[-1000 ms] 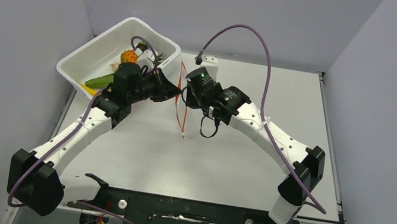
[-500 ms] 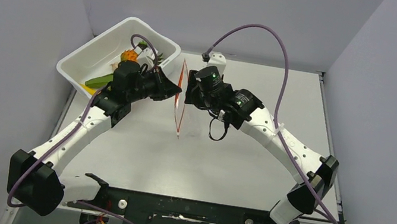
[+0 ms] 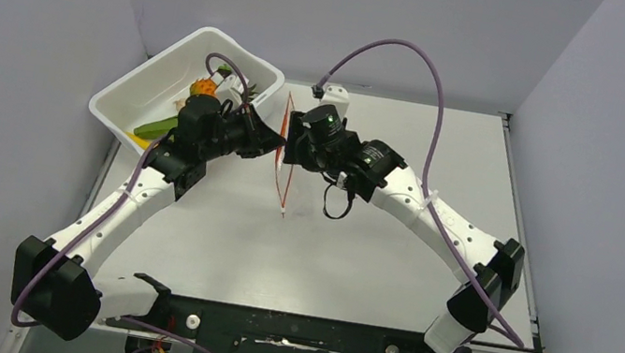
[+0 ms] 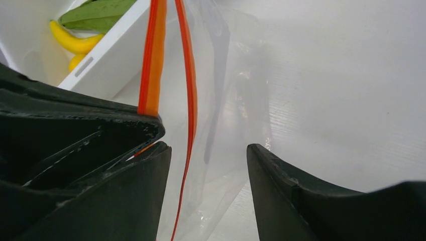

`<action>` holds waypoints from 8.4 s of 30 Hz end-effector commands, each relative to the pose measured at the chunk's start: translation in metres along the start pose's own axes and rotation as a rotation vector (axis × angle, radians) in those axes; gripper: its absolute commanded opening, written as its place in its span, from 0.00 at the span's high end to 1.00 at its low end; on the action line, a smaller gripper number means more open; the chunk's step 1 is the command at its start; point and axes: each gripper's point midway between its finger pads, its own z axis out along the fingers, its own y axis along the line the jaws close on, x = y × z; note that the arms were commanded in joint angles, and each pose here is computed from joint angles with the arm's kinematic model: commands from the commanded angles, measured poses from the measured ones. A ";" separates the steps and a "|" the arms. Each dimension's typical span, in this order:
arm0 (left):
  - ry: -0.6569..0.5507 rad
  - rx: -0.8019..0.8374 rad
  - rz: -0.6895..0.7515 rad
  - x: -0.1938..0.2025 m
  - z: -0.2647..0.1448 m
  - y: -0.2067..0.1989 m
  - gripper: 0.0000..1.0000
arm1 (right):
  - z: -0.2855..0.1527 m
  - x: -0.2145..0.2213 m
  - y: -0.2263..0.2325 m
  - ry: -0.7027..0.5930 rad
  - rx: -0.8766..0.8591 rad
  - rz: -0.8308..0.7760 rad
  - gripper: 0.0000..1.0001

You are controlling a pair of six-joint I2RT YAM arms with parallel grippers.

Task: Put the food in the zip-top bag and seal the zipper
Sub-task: Open the zipper of the food storage bag at the center of the board, then pick up the fake fruit from the bin, then place the fake fruit in the zipper food storage bag.

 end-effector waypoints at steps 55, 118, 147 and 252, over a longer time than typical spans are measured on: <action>0.101 -0.038 -0.037 0.020 0.009 0.030 1.00 | 0.020 -0.009 -0.050 -0.035 0.160 -0.127 0.92; 0.167 -0.428 0.972 -0.189 0.047 0.275 0.08 | -0.036 -0.015 -0.095 -0.089 0.092 -0.111 1.00; 0.597 -0.677 1.226 -0.144 0.105 0.381 0.10 | -0.031 -0.030 -0.098 -0.100 0.170 -0.113 1.00; -0.480 0.660 0.059 -0.087 -0.058 -0.060 0.71 | 0.023 -0.057 0.008 -0.105 -0.281 0.314 1.00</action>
